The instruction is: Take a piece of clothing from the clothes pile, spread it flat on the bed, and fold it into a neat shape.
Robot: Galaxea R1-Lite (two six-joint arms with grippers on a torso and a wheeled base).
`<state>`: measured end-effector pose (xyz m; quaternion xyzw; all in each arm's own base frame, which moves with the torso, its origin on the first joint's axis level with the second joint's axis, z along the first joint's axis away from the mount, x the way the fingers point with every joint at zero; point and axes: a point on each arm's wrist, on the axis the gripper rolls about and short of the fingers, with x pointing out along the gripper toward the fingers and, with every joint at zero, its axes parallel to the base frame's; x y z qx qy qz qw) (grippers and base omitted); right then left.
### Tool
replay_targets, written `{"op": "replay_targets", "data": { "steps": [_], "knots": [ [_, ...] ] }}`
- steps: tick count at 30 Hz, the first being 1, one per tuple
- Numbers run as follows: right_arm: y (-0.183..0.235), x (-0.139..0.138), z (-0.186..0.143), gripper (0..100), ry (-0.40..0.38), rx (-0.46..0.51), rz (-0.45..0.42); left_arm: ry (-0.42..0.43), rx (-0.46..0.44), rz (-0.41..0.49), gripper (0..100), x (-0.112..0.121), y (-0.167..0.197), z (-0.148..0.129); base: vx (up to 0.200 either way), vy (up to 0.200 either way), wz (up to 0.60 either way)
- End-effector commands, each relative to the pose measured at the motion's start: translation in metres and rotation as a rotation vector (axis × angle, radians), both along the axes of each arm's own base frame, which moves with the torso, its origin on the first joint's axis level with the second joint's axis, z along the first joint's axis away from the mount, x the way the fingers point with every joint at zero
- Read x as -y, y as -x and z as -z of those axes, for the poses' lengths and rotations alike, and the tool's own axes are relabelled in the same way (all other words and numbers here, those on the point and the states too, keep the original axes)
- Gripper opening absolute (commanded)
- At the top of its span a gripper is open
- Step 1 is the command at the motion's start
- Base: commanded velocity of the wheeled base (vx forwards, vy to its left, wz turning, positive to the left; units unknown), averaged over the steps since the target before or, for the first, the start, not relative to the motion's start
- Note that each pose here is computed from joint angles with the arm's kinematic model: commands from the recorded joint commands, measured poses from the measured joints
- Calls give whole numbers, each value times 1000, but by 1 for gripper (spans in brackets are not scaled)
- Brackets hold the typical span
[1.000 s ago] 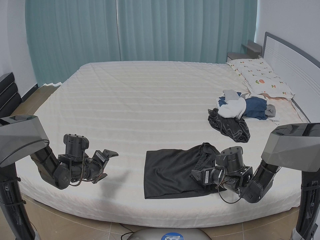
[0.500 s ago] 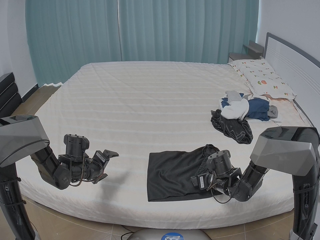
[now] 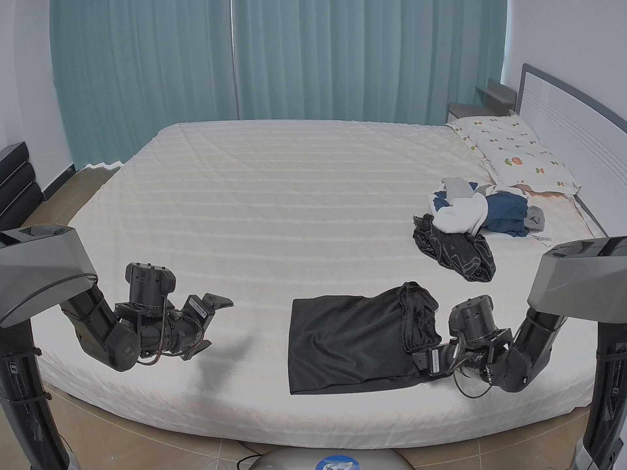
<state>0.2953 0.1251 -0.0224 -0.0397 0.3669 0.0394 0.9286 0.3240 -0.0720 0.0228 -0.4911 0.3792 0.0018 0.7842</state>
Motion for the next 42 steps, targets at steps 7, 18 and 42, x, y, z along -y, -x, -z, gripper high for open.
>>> {"op": "replay_targets", "data": {
  "steps": [7, 18, 42],
  "knots": [
    [33, 54, -6, 100, -66, 2, 80, 0, -2, 0, 100, 0, 0, 1, 0, 0, 0],
    [59, 85, -1, 100, -98, -25, 130, 0, 0, 0, 100, 0, 0, 1, 0, 0, 0],
    [-62, 16, -29, 100, -479, 156, 95, -8, -4, 3, 100, 1, -1, 3, 50, 0, 0]
  ]
}}
